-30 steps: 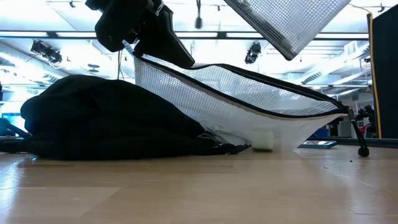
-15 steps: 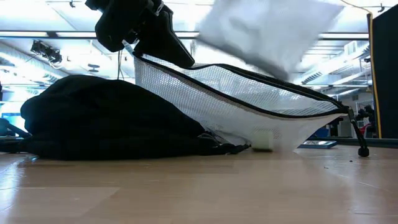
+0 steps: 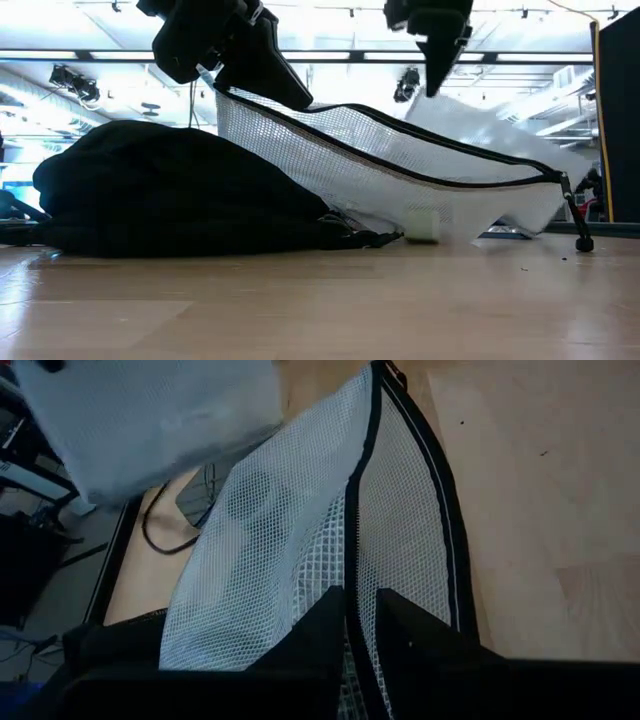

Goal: Unpack backpack
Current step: Remove the small zip bag from the zip bag, then remove the white charger cable from the zip bag

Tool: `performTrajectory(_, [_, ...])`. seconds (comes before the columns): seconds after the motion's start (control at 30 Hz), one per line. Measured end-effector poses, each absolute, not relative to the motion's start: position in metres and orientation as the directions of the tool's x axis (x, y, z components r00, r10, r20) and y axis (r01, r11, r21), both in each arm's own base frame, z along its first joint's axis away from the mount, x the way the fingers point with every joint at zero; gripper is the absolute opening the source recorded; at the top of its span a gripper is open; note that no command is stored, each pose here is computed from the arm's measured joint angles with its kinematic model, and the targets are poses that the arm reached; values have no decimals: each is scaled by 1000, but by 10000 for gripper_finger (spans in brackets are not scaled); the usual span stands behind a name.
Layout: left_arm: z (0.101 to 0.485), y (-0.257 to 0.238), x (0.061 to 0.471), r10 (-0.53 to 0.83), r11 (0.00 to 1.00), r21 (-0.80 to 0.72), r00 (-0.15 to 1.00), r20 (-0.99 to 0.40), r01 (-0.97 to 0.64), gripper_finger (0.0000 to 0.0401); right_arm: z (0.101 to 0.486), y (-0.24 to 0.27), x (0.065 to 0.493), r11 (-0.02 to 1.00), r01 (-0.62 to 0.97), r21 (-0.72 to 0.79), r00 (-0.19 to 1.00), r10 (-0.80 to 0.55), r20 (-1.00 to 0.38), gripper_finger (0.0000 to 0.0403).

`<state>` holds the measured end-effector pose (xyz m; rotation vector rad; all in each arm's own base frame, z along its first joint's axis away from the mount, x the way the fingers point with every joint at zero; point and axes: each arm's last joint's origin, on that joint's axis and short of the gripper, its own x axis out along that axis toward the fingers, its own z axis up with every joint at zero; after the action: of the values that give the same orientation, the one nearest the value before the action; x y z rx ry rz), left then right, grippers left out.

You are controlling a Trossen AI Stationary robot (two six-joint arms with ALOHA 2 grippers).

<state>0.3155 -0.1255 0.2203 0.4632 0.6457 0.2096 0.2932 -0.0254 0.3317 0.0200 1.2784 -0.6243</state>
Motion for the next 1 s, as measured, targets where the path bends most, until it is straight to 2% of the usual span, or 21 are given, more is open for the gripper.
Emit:
performTrajectory(0.1, [220,-126,315,328,878,477,782,-530,-46,35,322,-34,289,850,455,-267,98,-345,-933,0])
performTrajectory(0.2, [220,-126,315,328,878,476,782,-530,-46,35,308,-40,283,842,464,-275,18,-319,-947,0])
performTrajectory(0.43, [220,-125,315,329,878,476,781,-532,-45,35,267,-51,266,803,475,-361,-180,-313,-933,0])
performTrajectory(0.53, [220,-125,315,329,878,477,780,-532,-45,35,256,-52,264,784,521,-339,-190,-280,-941,0])
performTrajectory(0.63, [220,-125,315,329,878,476,780,-532,-45,35,252,-36,278,818,540,-199,-47,-207,-977,0])
performTrajectory(0.77, [220,-125,315,329,878,477,780,-532,-45,35,261,5,302,914,398,-83,192,-171,-966,0])
performTrajectory(0.9, [220,-125,315,329,878,477,781,-531,-45,35,275,51,316,965,252,-74,409,-175,-896,0])
performTrajectory(1.0, [220,-126,315,328,880,473,782,-530,-49,35,282,88,323,989,133,-64,572,-130,-810,0])
